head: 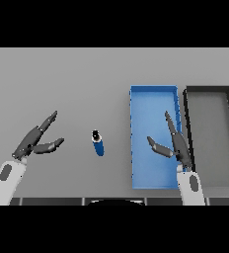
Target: Pick up the blue pipe and place it into the blue bin.
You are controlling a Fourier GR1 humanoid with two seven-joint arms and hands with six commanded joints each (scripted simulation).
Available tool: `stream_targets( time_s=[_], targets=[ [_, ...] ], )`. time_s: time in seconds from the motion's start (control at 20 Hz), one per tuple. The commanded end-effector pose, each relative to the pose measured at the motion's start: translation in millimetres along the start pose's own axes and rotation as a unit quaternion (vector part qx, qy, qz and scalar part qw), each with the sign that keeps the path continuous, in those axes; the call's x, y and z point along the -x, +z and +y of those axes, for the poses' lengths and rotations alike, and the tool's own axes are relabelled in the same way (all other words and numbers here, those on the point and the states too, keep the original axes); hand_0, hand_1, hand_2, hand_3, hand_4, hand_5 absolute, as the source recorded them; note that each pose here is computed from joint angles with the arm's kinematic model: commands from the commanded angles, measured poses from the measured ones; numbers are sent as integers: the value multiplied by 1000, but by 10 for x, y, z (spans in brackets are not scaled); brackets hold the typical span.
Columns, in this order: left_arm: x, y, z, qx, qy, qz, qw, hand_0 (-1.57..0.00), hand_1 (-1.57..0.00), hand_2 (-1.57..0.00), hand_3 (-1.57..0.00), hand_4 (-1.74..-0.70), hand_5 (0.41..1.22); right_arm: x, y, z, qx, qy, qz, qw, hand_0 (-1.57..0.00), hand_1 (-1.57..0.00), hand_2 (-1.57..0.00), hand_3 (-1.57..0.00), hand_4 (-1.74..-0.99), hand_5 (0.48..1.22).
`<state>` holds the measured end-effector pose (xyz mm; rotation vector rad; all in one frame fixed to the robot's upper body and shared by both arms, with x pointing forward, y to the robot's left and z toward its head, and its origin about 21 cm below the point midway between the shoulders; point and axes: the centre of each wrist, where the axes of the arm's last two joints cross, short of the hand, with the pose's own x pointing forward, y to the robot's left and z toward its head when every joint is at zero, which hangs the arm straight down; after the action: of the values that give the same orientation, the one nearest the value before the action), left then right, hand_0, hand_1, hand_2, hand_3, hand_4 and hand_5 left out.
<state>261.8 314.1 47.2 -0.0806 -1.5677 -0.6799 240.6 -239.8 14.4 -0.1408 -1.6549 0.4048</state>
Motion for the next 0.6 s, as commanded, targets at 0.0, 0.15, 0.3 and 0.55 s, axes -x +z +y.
stream_targets(
  time_s=[0.0,0.15,0.3,0.55],
  targets=[
    [-32,27,-45,17,-4,4,1000,1,1,1,1,-989,566,-24,-26,-1,-2,-2,1,1000,1,1,1,1,-1200,580],
    [-147,53,-283,73,-13,40,996,1,1,1,1,-1018,512,-27,-35,50,-2,-13,1,1000,1,1,1,1,-1225,580],
    [-151,20,-486,112,-19,59,992,1,1,1,1,-1061,474,-37,-29,-10,5,-8,0,1000,1,1,1,1,-1223,572],
    [-149,-117,-774,148,-25,38,988,1,1,1,1,-1123,470,-61,-36,-5,0,-5,4,1000,1,1,1,1,-1210,570]
  ],
)
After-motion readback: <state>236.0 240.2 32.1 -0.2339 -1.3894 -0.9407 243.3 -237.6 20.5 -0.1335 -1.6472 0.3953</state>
